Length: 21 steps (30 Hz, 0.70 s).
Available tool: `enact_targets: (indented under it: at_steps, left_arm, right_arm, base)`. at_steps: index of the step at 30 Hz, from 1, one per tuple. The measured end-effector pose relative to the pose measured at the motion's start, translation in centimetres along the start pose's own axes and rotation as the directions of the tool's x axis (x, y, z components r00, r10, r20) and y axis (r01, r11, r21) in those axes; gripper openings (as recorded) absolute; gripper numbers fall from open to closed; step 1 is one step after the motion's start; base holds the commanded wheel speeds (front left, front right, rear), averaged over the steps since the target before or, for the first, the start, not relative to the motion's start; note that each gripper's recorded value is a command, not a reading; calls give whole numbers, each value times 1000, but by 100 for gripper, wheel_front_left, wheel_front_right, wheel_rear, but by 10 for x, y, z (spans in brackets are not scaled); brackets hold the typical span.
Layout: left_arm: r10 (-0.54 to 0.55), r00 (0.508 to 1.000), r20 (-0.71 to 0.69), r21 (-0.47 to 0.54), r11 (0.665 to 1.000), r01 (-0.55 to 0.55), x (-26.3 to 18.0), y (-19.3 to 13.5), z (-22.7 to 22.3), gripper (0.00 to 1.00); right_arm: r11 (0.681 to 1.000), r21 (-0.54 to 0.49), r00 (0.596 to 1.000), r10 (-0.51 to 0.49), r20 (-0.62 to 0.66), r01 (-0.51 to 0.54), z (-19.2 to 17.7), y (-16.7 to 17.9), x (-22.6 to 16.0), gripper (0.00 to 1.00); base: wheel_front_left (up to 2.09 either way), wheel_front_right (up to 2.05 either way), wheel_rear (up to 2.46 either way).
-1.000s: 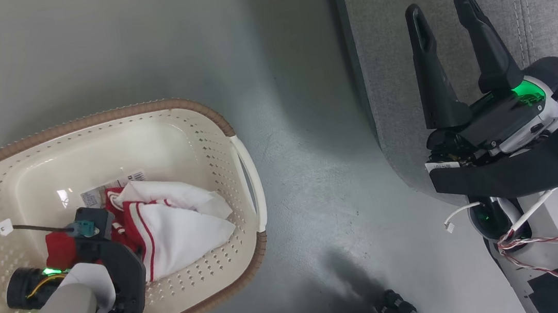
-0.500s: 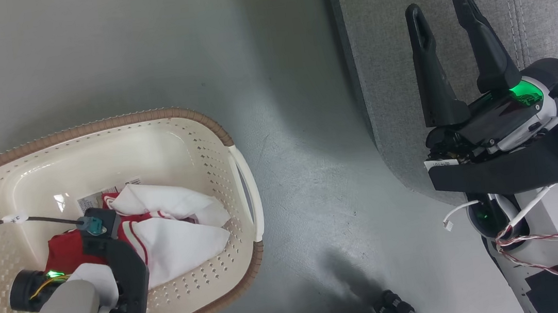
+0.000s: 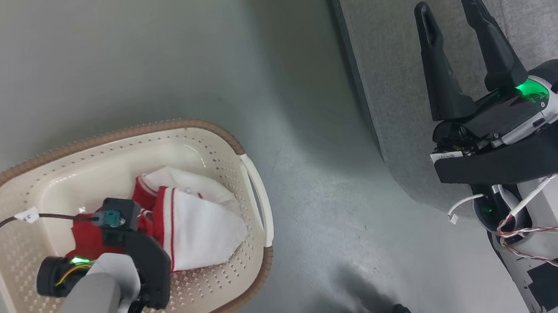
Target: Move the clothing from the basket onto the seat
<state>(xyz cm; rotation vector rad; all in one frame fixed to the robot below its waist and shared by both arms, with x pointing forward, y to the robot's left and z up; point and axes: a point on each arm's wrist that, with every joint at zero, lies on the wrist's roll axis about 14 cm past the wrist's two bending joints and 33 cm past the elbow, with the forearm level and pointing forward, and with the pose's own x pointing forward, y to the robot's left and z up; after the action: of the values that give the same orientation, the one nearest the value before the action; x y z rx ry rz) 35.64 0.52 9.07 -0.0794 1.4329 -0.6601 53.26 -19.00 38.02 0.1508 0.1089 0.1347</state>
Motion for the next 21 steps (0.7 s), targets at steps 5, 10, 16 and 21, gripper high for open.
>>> enact_targets:
  at_steps: [5,10,16,21]
  left_arm:
    - [-11,992,125,29,1000,7,-18,-10,29,0]
    - [-22,973,229,65,998,7,-41,-21,44,0]
    - [-41,932,361,93,996,8,-74,-35,64,0]
    - [-65,868,493,135,991,-2,-109,-49,92,0]
  right_arm:
    - [1000,-3,1000,-3,23,3,14,1,-1,100]
    - [1000,-9,998,5,57,-5,34,4,-4,100]
    - [1000,-12,996,7,92,-6,57,6,-13,100]
    - [1000,0,992,6,126,-6,76,7,-22,100]
  base:
    - [0,0,0]
    - [0,0,0]
    - [0,0,0]
    - [0,0,0]
